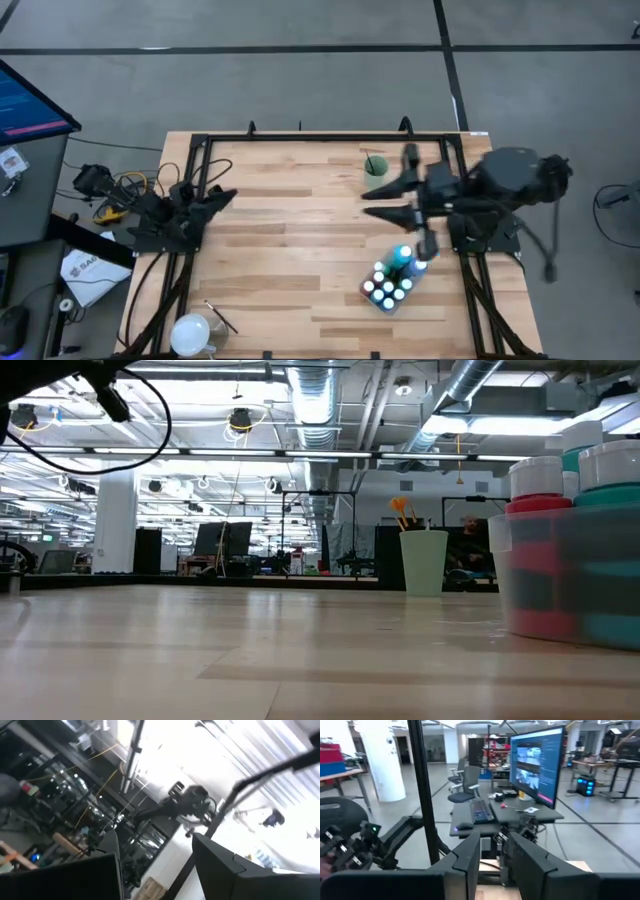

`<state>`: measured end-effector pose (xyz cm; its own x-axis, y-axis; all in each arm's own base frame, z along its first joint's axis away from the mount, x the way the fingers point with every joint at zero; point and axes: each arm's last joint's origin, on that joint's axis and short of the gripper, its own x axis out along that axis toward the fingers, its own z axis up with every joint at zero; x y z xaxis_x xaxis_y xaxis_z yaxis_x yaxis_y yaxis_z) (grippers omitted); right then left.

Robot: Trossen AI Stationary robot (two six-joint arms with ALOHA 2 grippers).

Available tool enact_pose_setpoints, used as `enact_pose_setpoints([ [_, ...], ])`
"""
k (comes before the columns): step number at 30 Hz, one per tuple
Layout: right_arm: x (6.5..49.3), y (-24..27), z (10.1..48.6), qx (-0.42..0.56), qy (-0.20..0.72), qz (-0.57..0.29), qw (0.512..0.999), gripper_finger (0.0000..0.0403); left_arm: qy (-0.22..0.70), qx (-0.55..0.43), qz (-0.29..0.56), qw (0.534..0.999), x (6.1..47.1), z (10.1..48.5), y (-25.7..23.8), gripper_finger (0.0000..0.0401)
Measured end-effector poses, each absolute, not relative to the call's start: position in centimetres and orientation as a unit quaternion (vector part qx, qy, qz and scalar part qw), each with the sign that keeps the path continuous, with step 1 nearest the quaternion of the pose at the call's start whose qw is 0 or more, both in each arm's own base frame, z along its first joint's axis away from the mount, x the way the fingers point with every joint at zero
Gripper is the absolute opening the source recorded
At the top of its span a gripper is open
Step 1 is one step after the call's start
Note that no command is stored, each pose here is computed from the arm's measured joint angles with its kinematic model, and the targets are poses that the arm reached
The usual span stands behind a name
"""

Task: Pick & Place Paint Supplies
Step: Put the black paint brush into the green cup

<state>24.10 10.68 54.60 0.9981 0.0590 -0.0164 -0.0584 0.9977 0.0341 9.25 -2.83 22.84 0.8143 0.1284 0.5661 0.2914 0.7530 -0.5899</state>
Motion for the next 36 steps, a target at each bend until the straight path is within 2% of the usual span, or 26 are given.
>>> enact_pose_setpoints([
  [7, 20.6, 10.9, 54.9, 0.004, 0.033, 0.01, 0.999, 0.0098, -0.319, -0.43, 0.014, 0.844, 9.5, 25.0, -2.5, 0.0123],
  [13, 17.9, 11.4, 54.9, -0.069, 0.051, 0.037, 0.996, 0.0097, -0.323, -0.463, -0.015, 0.825, 10.6, 28.0, -3.1, 0.012],
  [19, 11.6, 7.7, 56.5, -0.085, 0.025, 0.048, 0.995, 0.0078, -0.32, -0.465, 0.012, 0.825, 12.0, 29.8, -3.6, 0.012],
  [22, 9.0, 5.5, 56.3, -0.06, 0.018, 0.05, 0.997, 0.0064, -0.32, -0.496, 0.045, 0.806, 12.3, 29.6, -3.5, 0.012],
  [27, 6.0, 3.0, 54.4, -0.002, 0.0, 0.047, 0.999, 0.0051, -0.32, -0.49, 0.064, 0.809, 12.4, 29.5, -3.5, 0.0118],
  [32, 5.2, 2.2, 50.8, -0.009, -0.013, 0.046, 0.999, 0.0049, -0.314, -0.486, 0.009, 0.816, 12.4, 30.1, -3.7, 0.0117],
  [36, 4.5, 1.6, 48.3, 0.006, -0.043, 0.047, 0.998, 0.0049, -0.259, -0.46, -0.018, 0.849, 13.5, 32.5, -4.4, 0.0117],
])
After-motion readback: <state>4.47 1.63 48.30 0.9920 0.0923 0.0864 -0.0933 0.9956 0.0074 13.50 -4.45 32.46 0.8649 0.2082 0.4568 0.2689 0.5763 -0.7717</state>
